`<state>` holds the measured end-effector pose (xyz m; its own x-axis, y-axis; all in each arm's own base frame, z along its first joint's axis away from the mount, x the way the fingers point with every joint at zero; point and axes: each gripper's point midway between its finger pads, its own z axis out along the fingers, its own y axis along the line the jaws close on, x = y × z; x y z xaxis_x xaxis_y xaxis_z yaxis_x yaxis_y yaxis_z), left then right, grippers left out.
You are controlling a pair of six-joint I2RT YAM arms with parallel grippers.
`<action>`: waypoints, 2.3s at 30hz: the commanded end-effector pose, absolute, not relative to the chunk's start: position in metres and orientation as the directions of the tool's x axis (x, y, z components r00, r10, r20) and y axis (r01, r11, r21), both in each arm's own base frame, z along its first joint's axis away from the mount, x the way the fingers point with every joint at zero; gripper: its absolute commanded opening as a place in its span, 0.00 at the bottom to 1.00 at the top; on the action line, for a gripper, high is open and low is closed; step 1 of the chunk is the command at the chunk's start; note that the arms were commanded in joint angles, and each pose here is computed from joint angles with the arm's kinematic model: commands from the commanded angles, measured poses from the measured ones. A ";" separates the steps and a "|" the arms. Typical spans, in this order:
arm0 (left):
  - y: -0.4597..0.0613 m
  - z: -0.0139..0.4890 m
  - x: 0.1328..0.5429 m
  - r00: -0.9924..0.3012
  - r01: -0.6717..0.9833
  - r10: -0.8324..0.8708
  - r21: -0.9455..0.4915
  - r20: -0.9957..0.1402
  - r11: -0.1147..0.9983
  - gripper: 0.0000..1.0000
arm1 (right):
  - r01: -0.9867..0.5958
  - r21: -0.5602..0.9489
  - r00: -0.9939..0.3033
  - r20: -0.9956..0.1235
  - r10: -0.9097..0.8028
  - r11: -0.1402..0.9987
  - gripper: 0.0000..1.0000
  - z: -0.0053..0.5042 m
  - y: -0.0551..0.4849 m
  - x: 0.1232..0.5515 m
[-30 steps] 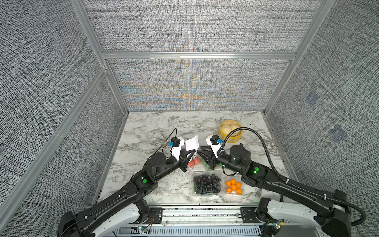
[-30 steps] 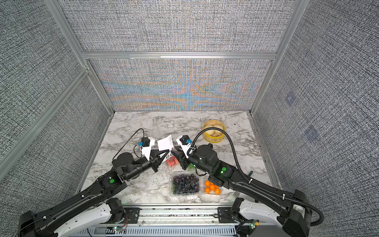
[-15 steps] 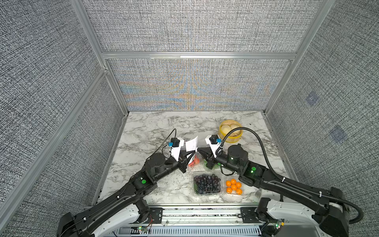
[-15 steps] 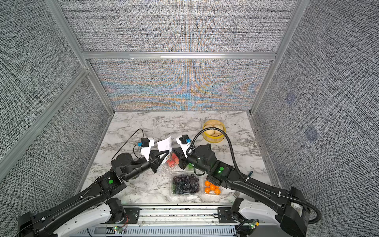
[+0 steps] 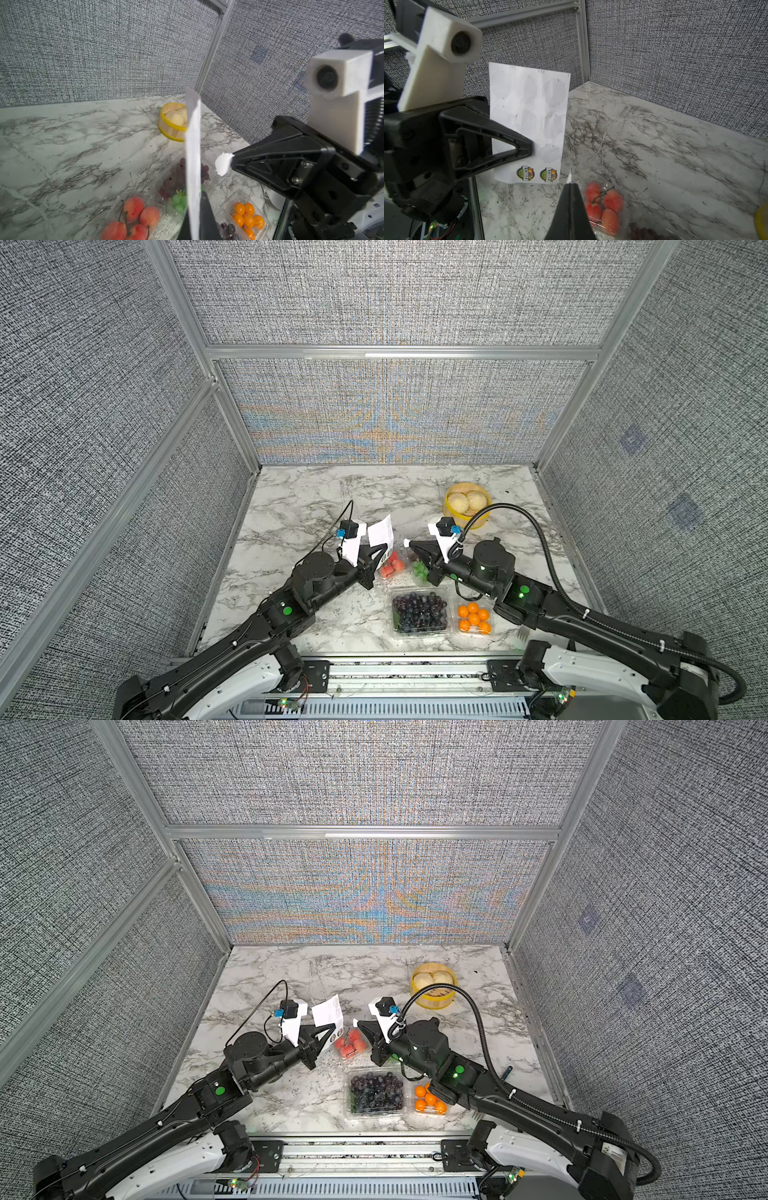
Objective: Label fruit boxes
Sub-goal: Tear off the label from the label sticker, then stick the label on the fruit box.
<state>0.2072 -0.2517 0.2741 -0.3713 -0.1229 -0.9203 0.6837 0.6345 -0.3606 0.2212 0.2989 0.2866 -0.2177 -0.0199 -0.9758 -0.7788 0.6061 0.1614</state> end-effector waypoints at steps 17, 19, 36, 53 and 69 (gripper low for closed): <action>-0.210 0.120 0.203 -0.772 0.291 -0.059 -0.434 -0.632 0.853 0.01 | -0.783 -0.041 -0.332 -0.816 -0.473 0.620 0.00 0.202 0.320 0.254; -0.202 0.112 0.199 -0.785 0.264 -0.062 -0.422 -0.617 0.867 0.01 | -0.777 -0.052 -0.347 -0.796 -0.496 0.628 0.00 0.199 0.327 0.262; -0.197 0.071 0.185 -0.864 0.234 -0.034 -0.461 -0.502 0.856 0.04 | -0.766 -0.183 -0.437 -0.556 -0.707 0.617 0.00 0.107 0.348 0.289; -0.183 0.044 0.185 -0.888 0.184 -0.011 -0.377 -0.459 0.908 0.14 | -0.780 -0.190 -0.468 -0.455 -0.758 0.596 0.00 0.074 0.353 0.288; -0.167 0.042 0.185 -0.879 0.150 -0.028 -0.332 -0.476 0.931 0.26 | -0.811 -0.091 -0.502 -0.400 -0.767 0.578 0.00 0.056 0.362 0.279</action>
